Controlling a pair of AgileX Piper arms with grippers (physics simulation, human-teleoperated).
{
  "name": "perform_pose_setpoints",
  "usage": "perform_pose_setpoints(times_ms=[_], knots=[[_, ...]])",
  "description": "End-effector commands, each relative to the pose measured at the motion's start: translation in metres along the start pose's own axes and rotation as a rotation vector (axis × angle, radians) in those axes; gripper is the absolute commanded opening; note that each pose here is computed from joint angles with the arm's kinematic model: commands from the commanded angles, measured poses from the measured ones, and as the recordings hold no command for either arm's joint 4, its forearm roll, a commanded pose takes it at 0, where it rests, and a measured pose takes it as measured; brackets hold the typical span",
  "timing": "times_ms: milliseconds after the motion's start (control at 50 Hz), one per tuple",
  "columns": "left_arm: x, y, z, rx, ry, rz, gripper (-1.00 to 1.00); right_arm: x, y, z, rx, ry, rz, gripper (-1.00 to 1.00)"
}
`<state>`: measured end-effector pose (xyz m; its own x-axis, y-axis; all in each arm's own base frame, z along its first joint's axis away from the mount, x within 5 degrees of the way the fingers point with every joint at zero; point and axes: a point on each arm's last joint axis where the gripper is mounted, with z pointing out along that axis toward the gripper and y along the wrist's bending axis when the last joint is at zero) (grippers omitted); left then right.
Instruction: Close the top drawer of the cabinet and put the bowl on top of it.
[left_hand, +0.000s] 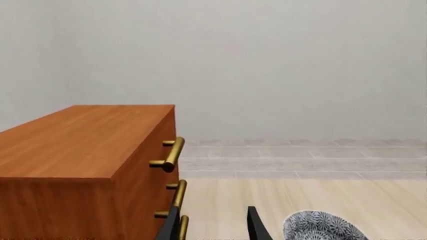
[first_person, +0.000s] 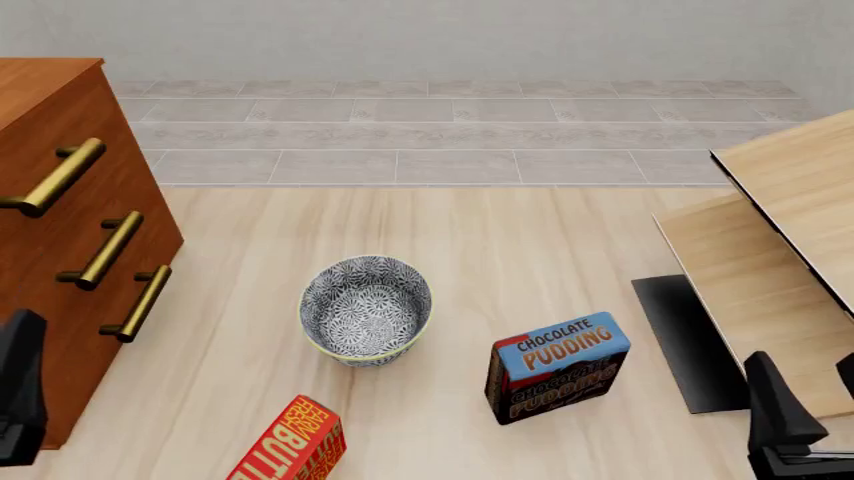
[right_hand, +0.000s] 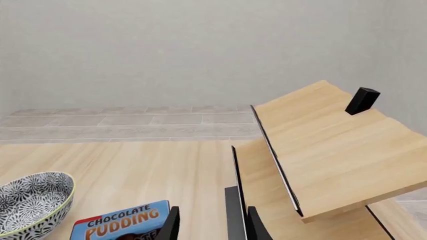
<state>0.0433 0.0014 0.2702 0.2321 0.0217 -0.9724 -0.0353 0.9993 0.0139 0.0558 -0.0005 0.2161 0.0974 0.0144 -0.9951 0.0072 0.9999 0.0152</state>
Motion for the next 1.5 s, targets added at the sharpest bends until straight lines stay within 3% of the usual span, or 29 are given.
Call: perform_pose_setpoints(times_ms=[20, 240, 280, 400, 940, 1080, 1500], knots=[[0.003, 0.0, -0.001, 0.009, 0.008, 0.006, 1.0, 0.001, 0.0, 0.0, 0.0, 0.0, 0.0, 1.0], [0.0, -0.001, -0.001, 0.026, 0.003, 0.013, 1.0, 0.0, 0.0, 0.0, 0.0, 0.0, 0.002, 1.0], [-0.001, -0.001, -0.001, 0.023, -0.001, -0.018, 1.0, 0.0, 0.0, 0.0, 0.0, 0.0, 0.002, 1.0], [-0.005, -0.002, -0.002, 0.051, -0.009, 0.016, 1.0, 0.0, 0.0, 0.0, 0.001, 0.0, 0.003, 1.0], [-0.021, -0.004, 0.005, 0.106, 0.04, 0.027, 1.0, -0.001, 0.0, 0.0, 0.004, -0.002, 0.005, 1.0], [-0.026, -0.006, 0.013, 0.133, 0.069, 0.027, 1.0, 0.0, 0.0, 0.0, 0.002, -0.003, 0.006, 1.0], [-0.064, -0.023, 0.059, 0.27, 0.169, 0.015, 1.0, 0.0, 0.001, 0.0, -0.013, 0.0, 0.0, 1.0]])
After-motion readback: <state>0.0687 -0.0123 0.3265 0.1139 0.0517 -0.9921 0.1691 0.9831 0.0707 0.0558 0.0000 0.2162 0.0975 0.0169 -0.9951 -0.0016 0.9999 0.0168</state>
